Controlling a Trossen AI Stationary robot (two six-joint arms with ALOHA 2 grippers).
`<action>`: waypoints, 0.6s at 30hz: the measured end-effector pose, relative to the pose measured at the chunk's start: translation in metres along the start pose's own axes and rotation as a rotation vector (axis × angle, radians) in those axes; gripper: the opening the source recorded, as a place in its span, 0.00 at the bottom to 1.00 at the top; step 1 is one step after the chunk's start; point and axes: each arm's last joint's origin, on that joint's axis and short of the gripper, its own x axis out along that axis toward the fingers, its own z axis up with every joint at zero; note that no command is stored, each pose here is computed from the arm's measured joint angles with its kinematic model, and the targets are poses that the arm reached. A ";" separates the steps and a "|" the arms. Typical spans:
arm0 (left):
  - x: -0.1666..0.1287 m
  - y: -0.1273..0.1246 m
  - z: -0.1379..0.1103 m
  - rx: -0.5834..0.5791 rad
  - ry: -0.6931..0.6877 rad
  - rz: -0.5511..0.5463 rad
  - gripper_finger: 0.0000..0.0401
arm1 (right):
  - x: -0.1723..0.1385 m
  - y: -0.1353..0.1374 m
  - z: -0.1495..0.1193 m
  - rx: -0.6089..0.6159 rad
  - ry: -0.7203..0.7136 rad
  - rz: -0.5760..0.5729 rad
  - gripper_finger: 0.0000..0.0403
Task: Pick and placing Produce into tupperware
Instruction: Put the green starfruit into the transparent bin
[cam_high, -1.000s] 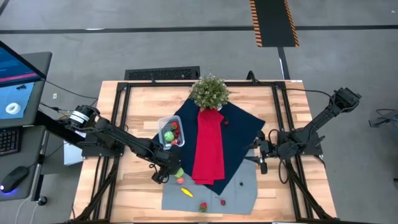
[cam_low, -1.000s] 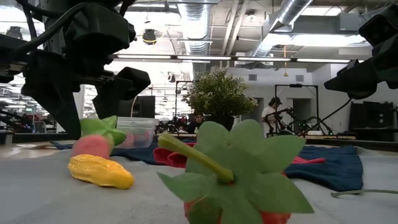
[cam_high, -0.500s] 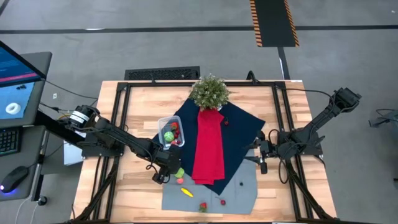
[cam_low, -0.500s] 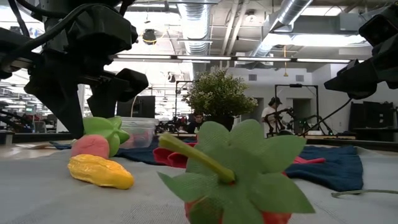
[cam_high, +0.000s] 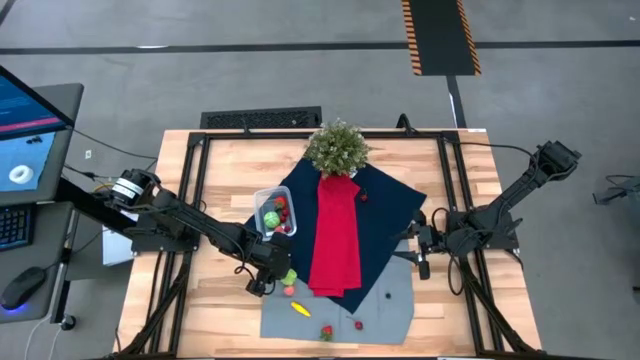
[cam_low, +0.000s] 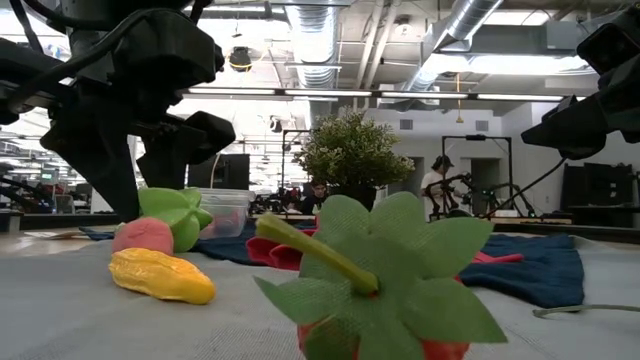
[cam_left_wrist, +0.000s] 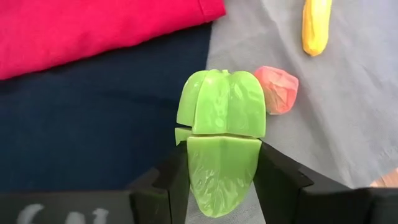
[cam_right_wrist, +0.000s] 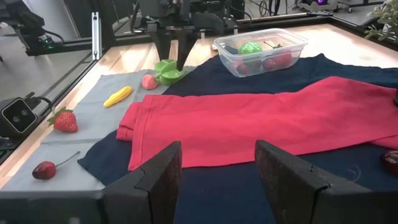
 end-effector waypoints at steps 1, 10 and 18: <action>0.000 0.000 0.000 -0.003 0.000 0.000 0.34 | 0.000 0.000 0.000 0.000 0.000 0.000 0.56; -0.005 0.001 0.007 -0.053 -0.016 0.016 0.32 | 0.000 0.000 0.000 0.000 0.000 0.000 0.56; -0.023 0.003 0.025 -0.077 -0.005 0.084 0.35 | 0.000 0.000 0.000 -0.001 0.001 0.000 0.56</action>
